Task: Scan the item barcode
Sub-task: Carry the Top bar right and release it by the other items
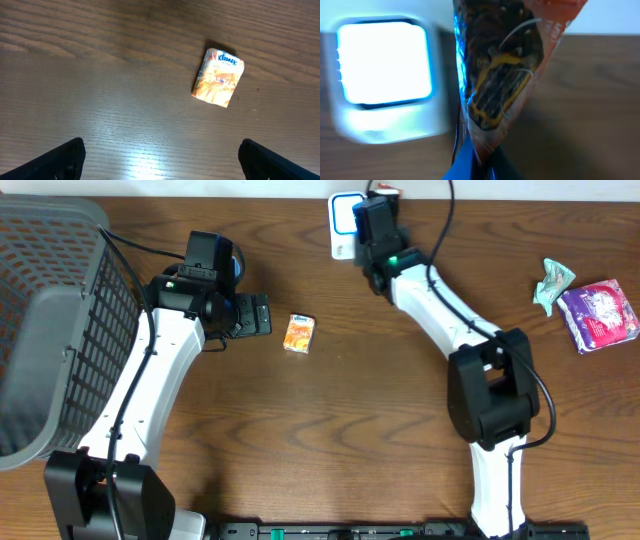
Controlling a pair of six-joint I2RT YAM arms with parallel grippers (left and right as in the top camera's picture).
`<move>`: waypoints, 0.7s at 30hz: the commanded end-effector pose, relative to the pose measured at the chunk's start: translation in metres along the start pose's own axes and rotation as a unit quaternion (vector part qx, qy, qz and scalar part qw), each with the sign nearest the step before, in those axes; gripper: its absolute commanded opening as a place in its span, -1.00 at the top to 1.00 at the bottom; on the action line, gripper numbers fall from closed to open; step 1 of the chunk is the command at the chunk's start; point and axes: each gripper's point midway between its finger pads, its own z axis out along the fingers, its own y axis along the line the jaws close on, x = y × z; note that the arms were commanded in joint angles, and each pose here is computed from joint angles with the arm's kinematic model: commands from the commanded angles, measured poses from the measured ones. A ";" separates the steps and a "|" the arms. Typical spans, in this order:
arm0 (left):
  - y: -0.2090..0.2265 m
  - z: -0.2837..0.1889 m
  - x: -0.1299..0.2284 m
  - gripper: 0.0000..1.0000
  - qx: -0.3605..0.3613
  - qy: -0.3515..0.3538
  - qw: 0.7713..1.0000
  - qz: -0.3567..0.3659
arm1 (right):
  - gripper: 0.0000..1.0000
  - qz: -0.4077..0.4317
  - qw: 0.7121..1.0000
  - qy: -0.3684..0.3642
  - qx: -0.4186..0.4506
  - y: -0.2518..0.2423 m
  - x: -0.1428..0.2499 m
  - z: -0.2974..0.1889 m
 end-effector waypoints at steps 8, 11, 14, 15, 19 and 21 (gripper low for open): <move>0.003 -0.002 0.000 -0.96 -0.008 -0.003 1.000 0.002 | 0.98 0.031 0.965 0.094 0.241 -0.217 0.017 0.001; 0.003 -0.002 0.000 -0.96 -0.008 -0.003 1.000 0.002 | 0.98 0.048 0.955 0.126 0.264 -0.258 0.032 0.001; 0.003 -0.002 0.000 -0.96 -0.008 -0.003 1.000 0.002 | 0.84 0.068 0.939 0.161 0.296 -0.307 0.050 -0.003; 0.003 -0.002 0.000 -0.96 -0.008 -0.003 1.000 0.002 | 0.67 0.072 0.936 0.167 0.301 -0.317 0.054 -0.004; 0.003 -0.002 0.000 -0.96 -0.008 -0.003 1.000 0.002 | -0.03 0.086 0.924 0.193 0.318 -0.346 0.069 -0.010; 0.003 -0.002 0.000 -0.96 -0.008 -0.003 1.000 0.002 | -0.15 0.087 0.920 0.203 0.323 -0.354 0.075 -0.013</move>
